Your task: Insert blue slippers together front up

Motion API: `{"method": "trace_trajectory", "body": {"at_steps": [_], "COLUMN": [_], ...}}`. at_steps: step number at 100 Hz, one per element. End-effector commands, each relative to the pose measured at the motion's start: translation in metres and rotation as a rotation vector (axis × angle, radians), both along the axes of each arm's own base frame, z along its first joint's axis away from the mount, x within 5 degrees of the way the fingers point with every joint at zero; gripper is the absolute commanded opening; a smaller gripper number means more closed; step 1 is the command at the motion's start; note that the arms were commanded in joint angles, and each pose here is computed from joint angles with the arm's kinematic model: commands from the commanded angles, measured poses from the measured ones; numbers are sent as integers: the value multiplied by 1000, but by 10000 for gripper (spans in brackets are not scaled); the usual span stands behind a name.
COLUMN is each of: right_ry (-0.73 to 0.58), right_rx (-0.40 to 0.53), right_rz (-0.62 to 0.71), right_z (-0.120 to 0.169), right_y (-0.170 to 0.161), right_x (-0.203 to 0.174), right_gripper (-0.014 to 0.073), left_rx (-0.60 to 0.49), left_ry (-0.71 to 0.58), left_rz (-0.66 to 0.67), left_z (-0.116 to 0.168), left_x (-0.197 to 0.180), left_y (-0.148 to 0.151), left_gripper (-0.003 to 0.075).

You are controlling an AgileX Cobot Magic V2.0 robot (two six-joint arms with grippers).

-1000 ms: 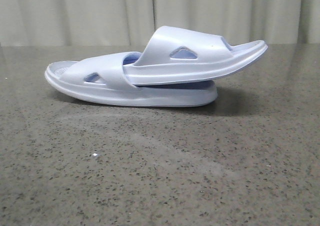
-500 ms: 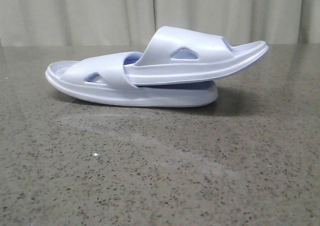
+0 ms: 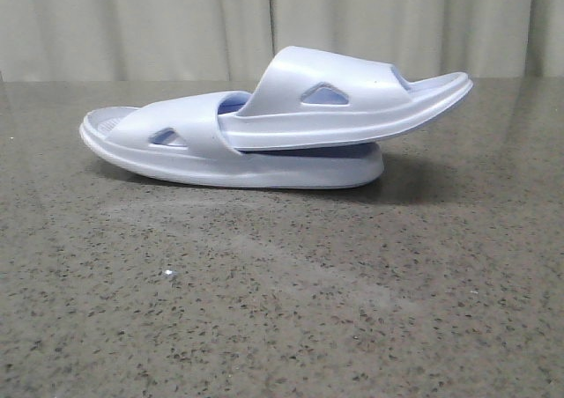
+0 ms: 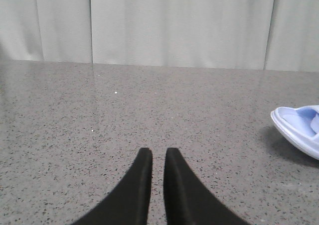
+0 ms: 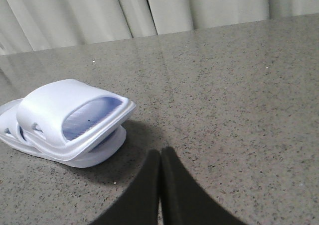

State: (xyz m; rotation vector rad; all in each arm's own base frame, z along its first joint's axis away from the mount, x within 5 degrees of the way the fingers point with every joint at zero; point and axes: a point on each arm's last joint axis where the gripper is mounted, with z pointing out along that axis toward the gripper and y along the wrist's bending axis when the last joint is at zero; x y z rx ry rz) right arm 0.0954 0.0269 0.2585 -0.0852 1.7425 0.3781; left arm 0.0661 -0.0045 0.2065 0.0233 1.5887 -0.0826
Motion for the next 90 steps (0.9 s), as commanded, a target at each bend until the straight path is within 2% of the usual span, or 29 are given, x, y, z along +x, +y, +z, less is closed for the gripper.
{"method": "trace_trajectory", "body": {"at_steps": [1, 90], "right_ry": [-32, -32], "right_rx": [13, 13], "right_rz": [-7, -7], "right_z": [10, 10], "right_y": [0, 0], "right_x": [1, 1], "right_gripper": [-85, -85], "left_rx": [14, 23], "left_ry": [-52, -54], "left_rz": [-9, -9], "left_z": [2, 3], "left_x": [1, 1], "left_y": [-1, -1], "left_gripper": [15, 15]}}
